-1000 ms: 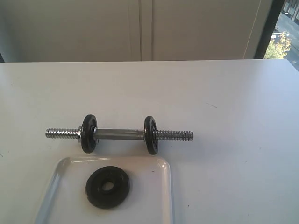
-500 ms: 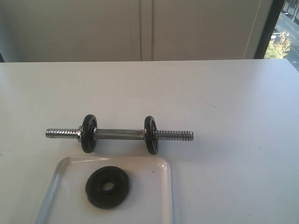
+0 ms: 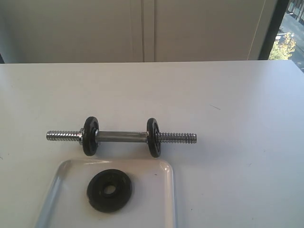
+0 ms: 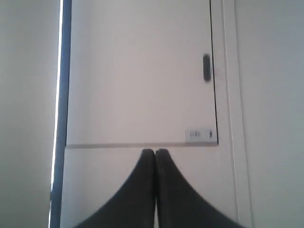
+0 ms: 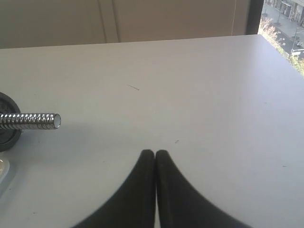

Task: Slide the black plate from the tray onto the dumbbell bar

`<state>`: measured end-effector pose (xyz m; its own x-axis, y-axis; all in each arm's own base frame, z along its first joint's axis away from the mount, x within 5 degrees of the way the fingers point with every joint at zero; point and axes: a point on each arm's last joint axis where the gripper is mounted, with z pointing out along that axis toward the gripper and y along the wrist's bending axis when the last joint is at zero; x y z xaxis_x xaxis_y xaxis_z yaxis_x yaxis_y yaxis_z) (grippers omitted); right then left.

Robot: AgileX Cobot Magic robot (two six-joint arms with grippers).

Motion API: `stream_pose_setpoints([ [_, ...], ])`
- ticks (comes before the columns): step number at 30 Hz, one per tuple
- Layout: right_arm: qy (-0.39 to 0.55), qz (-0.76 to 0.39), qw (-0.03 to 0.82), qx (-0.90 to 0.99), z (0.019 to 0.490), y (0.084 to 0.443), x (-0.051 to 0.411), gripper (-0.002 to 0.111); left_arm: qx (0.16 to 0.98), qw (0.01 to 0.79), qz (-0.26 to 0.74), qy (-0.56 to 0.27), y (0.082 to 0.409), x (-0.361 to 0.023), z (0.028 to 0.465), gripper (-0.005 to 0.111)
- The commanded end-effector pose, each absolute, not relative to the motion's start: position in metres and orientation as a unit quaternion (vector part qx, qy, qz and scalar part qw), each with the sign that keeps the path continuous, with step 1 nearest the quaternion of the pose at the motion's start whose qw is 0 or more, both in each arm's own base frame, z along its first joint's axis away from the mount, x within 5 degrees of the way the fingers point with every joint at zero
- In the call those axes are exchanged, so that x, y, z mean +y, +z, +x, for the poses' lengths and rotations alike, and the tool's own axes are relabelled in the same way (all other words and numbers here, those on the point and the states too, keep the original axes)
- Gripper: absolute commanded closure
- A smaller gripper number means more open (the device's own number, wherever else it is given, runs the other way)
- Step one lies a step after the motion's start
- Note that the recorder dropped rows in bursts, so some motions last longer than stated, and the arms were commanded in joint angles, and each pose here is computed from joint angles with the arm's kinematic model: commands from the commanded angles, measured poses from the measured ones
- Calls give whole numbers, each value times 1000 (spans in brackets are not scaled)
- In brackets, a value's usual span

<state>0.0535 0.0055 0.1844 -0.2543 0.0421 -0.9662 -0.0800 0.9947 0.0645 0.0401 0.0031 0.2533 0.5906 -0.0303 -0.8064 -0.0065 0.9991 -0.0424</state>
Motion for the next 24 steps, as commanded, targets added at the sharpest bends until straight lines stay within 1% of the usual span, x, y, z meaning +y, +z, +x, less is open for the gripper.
stream_pose_setpoints([
  [1, 52, -14, 612, 789, 53, 183, 6, 108, 388, 921, -29, -23, 262, 4, 32, 107],
  [5, 52, -14, 612, 789, 53, 183, 6, 108, 444, 890, -59, -88, 253, 3, 40, 107],
  [9, 52, -14, 612, 789, 53, 183, 6, 108, 542, 824, -94, -136, 250, 1, 54, 107],
  [12, 52, -14, 612, 789, 53, 183, 6, 108, 588, 791, -92, -143, 250, -2, 62, 107],
  [14, 52, -14, 612, 789, 53, 183, 6, 108, 603, 783, -66, -135, 254, -5, 67, 107],
  [15, 52, -14, 612, 789, 53, 183, 6, 108, 614, 779, -38, -122, 258, -8, 71, 107],
  [17, 52, -14, 612, 789, 53, 183, 6, 108, 619, 777, -1, -116, 264, -12, 75, 107],
  [19, 52, -14, 612, 789, 53, 183, 6, 108, 600, 788, 22, -137, 272, -18, 78, 107],
  [24, 52, -14, 612, 789, 53, 183, 6, 108, 497, 845, 65, -186, 292, -26, 68, 107],
])
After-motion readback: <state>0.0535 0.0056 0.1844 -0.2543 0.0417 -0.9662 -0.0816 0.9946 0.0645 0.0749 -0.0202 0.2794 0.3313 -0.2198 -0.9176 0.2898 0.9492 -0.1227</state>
